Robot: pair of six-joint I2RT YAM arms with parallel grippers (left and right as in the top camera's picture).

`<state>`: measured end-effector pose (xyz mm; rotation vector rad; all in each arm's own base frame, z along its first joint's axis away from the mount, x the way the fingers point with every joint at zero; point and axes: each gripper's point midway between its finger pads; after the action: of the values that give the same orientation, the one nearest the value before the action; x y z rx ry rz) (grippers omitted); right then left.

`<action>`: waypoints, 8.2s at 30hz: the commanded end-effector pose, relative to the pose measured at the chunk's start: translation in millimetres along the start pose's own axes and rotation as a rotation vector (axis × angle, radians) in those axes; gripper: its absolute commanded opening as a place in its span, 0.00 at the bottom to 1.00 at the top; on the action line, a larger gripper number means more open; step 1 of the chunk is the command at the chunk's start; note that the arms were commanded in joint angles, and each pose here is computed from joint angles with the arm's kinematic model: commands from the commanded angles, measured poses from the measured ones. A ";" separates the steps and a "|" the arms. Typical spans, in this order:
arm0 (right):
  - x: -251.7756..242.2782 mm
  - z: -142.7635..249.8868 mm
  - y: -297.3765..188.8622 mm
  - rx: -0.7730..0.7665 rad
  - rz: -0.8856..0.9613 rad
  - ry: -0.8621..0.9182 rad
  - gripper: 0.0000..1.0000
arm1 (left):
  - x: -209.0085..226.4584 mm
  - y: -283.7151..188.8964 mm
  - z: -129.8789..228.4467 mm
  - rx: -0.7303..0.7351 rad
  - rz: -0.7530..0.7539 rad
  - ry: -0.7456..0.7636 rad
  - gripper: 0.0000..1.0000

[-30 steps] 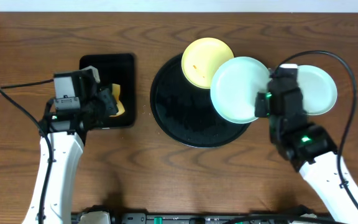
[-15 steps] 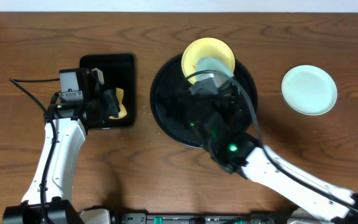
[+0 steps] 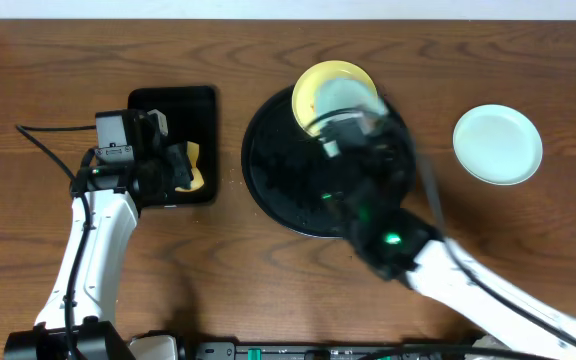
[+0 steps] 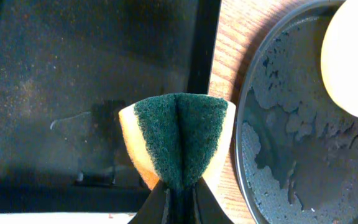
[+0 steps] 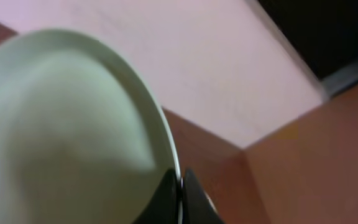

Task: Clean dirty plates on tray and stack at the side
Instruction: 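Carry the pale green plate right and stack it on the other plate, then release the plate and move the right gripper to the yellow plate rim, then grasp the yellow plate rim with the right gripper and tilt it, then bring the sponge in the left gripper over the yellow plate, then scrub the held yellow plate with the sponge in the left gripper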

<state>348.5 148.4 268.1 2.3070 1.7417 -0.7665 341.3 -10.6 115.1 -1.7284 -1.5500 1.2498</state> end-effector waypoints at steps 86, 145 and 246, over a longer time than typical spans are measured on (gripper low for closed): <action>170.9 120.9 259.1 0.415 -0.946 0.115 0.44 | -0.1 -2.4 13.1 0.056 0.004 -0.011 0.08; 0.8 232.9 107.5 1.303 -0.367 0.428 0.40 | 0.0 -2.5 14.9 0.064 0.004 -0.013 0.08; 43.8 241.5 45.3 1.187 -0.396 0.460 0.01 | -269.7 110.6 97.9 -0.013 0.461 0.711 0.08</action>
<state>329.5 69.2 33.9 3.0134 2.3989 -1.8456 328.1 -307.6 64.6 -2.2732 -0.7905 0.6852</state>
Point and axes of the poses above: each gripper's point midway between its finger pads, its own y axis out along the fingers, its own x axis along the line the jaws close on, z = x × y, and after that the axes turned 8 degrees about y, right-handed
